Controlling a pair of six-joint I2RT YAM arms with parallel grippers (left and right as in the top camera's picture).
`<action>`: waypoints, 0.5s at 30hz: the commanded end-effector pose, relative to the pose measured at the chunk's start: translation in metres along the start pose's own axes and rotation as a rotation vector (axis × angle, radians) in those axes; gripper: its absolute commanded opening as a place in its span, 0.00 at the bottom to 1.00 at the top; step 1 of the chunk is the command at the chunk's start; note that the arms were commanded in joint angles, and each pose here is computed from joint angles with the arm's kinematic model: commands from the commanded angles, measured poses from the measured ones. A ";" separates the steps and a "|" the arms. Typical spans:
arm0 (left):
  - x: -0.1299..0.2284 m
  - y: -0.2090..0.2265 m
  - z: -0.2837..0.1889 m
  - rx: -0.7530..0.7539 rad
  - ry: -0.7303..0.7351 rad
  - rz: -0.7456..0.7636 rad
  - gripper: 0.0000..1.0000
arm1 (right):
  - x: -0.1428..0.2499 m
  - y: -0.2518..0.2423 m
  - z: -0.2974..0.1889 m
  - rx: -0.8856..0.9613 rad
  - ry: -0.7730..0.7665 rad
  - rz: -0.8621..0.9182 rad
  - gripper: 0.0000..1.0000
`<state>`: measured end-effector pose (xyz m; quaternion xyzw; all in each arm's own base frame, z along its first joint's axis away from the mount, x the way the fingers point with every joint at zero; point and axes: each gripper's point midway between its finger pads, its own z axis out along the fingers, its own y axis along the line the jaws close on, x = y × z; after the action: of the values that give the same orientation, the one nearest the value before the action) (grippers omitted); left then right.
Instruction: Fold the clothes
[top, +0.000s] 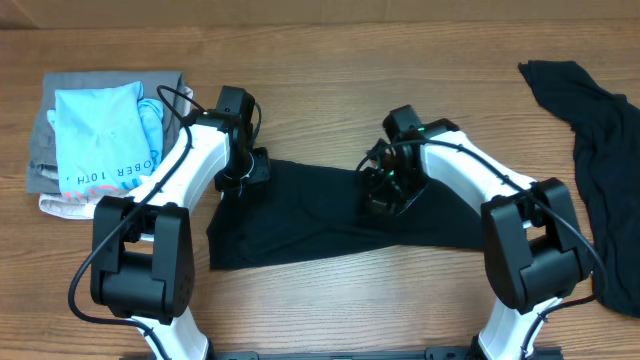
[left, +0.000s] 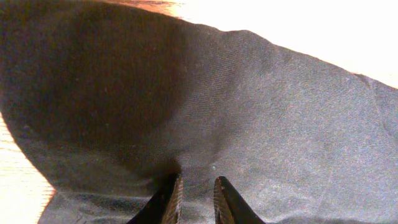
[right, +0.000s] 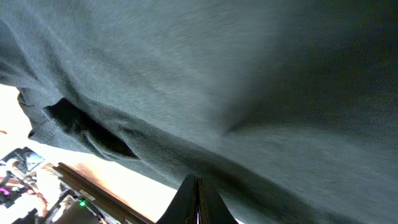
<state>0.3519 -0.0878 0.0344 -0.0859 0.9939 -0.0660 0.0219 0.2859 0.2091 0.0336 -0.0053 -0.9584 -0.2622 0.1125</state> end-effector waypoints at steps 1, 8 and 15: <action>0.003 0.001 0.003 -0.017 0.006 -0.002 0.21 | 0.004 0.009 0.002 0.034 -0.020 -0.020 0.04; 0.003 0.002 0.003 -0.017 0.006 -0.002 0.21 | 0.008 0.002 0.012 0.179 -0.053 0.011 0.04; 0.003 0.002 0.003 -0.017 0.006 -0.002 0.21 | 0.026 0.011 0.023 0.208 -0.008 -0.028 0.04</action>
<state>0.3519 -0.0878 0.0344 -0.0859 0.9939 -0.0660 0.0219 0.2604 0.2257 0.0203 0.0119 -0.9784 -0.1715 0.1147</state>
